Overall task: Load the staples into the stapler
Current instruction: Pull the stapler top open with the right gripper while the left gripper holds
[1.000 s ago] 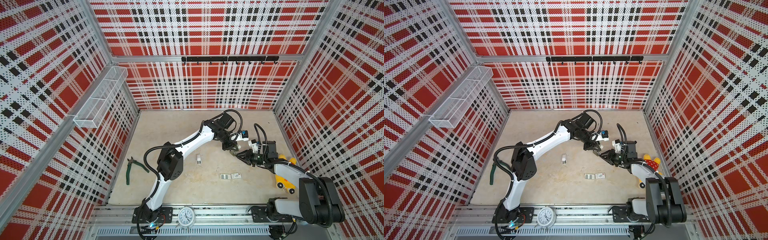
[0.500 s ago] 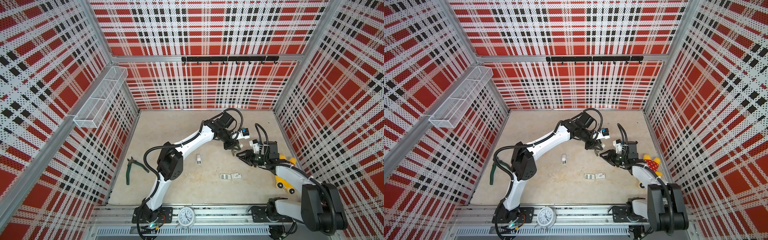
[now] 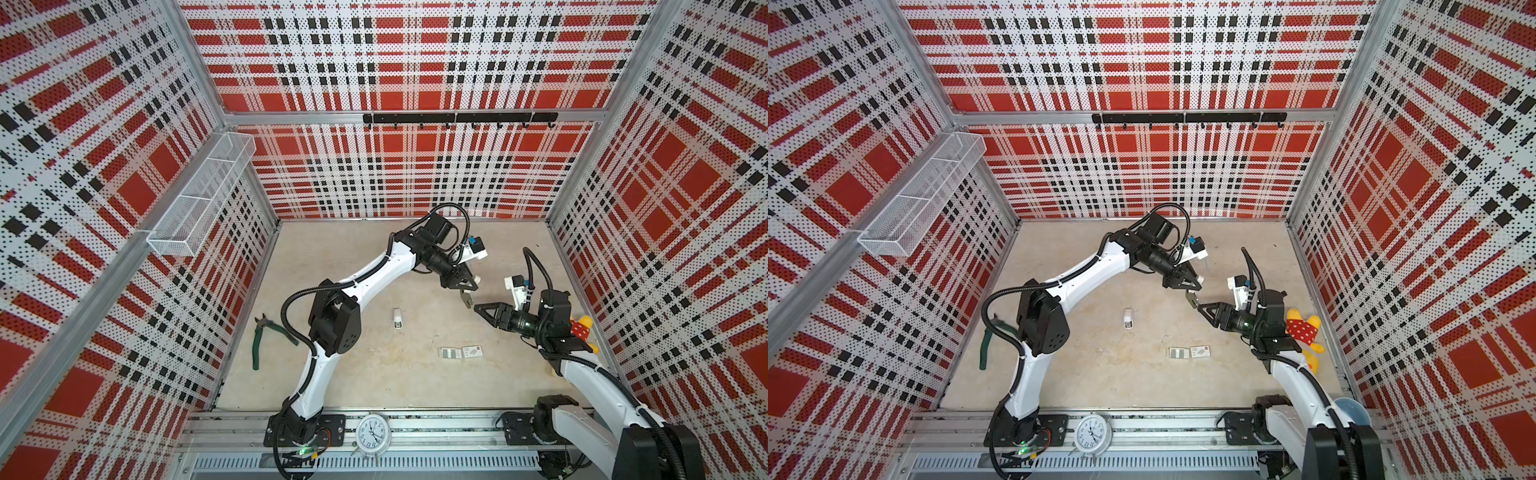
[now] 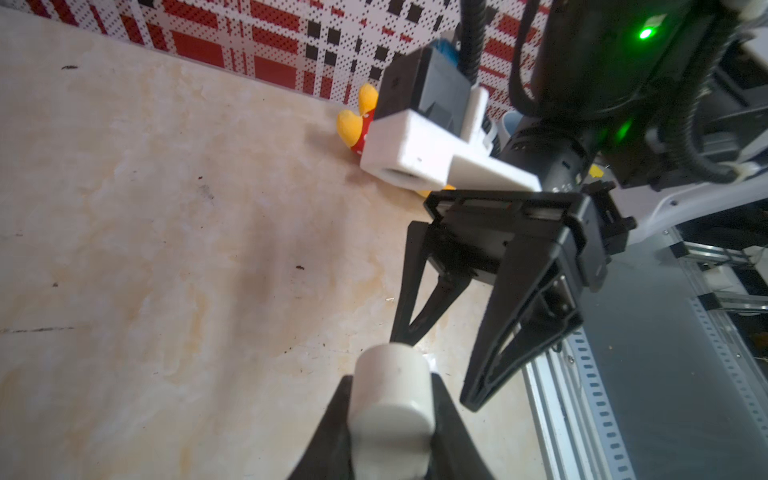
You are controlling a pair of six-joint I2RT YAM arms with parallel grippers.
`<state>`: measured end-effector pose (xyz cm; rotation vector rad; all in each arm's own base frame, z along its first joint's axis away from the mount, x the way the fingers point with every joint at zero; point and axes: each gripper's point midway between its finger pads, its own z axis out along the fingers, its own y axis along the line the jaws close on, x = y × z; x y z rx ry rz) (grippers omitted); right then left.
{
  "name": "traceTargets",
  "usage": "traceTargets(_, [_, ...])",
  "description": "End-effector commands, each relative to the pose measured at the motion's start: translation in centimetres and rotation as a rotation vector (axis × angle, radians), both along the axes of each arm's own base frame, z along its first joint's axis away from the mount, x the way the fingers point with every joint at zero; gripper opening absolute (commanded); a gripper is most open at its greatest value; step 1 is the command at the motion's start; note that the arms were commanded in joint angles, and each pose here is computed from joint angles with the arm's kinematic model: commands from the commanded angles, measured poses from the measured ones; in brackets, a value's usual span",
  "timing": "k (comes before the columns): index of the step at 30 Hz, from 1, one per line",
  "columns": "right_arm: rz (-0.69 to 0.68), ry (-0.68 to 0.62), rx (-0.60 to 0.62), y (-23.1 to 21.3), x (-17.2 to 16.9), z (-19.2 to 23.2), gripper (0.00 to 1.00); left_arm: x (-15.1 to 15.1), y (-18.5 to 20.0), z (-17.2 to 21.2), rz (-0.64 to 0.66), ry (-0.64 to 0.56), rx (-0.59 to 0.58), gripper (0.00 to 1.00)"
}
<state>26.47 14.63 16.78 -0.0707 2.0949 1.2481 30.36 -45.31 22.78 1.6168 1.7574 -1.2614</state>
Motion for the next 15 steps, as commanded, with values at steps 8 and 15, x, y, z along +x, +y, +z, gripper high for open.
traceTargets(8, [0.088,-0.187,-0.049,0.8,0.1,5.2,0.57,-2.2,-0.6,1.8,-0.106,0.174,-0.091,0.17])
traceTargets(15, [0.125,-0.155,-0.033,1.7,0.5,4.6,0.51,-2.2,-0.7,2.2,-0.126,0.203,-0.114,0.21])
